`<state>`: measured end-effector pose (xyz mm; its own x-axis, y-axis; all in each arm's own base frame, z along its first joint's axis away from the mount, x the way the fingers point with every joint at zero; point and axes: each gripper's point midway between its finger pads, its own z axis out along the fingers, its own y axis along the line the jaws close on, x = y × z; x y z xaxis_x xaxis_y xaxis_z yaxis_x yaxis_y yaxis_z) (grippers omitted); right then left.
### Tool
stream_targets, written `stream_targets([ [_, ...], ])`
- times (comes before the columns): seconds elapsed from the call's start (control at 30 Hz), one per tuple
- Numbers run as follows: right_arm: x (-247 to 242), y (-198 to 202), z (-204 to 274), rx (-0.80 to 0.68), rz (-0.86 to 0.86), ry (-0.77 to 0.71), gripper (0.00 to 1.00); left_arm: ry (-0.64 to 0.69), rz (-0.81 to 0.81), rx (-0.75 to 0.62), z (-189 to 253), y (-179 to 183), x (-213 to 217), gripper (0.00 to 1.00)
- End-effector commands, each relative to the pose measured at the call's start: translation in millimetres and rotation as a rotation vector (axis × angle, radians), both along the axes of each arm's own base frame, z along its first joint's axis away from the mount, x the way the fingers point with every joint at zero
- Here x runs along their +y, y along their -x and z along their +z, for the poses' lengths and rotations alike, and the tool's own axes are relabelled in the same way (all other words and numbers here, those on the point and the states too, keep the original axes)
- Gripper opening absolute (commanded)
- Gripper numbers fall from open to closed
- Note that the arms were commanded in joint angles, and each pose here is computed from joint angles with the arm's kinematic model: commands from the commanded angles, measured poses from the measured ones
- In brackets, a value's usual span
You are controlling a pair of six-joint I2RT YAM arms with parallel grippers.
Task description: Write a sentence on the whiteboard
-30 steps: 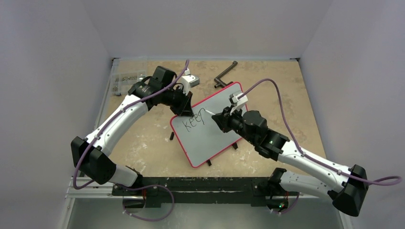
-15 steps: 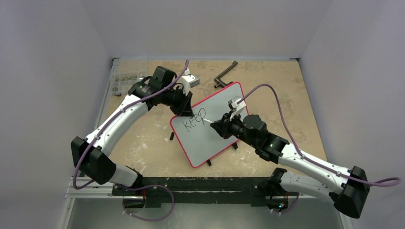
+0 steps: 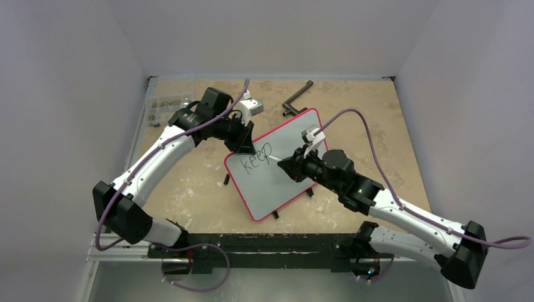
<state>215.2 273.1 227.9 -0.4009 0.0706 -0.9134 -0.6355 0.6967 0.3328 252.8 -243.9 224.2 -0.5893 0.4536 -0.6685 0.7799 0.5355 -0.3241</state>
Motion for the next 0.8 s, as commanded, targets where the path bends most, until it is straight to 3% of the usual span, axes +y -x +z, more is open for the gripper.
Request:
stream_targets([
  [0.0, -8, 1, 33, -0.09, 0.0, -0.053, 0.0, -0.253, 0.017, -0.089, -36, -12, 39, 0.0],
  [0.47, -15, 20, 30, -0.104, 0.072, -0.025, 0.0, -0.265, 0.036, -0.101, -33, -13, 41, 0.0],
  [0.77, -52, -19, 28, -0.117, -0.228, 0.054, 0.0, -0.275, 0.044, -0.088, -29, -9, 39, 0.0],
])
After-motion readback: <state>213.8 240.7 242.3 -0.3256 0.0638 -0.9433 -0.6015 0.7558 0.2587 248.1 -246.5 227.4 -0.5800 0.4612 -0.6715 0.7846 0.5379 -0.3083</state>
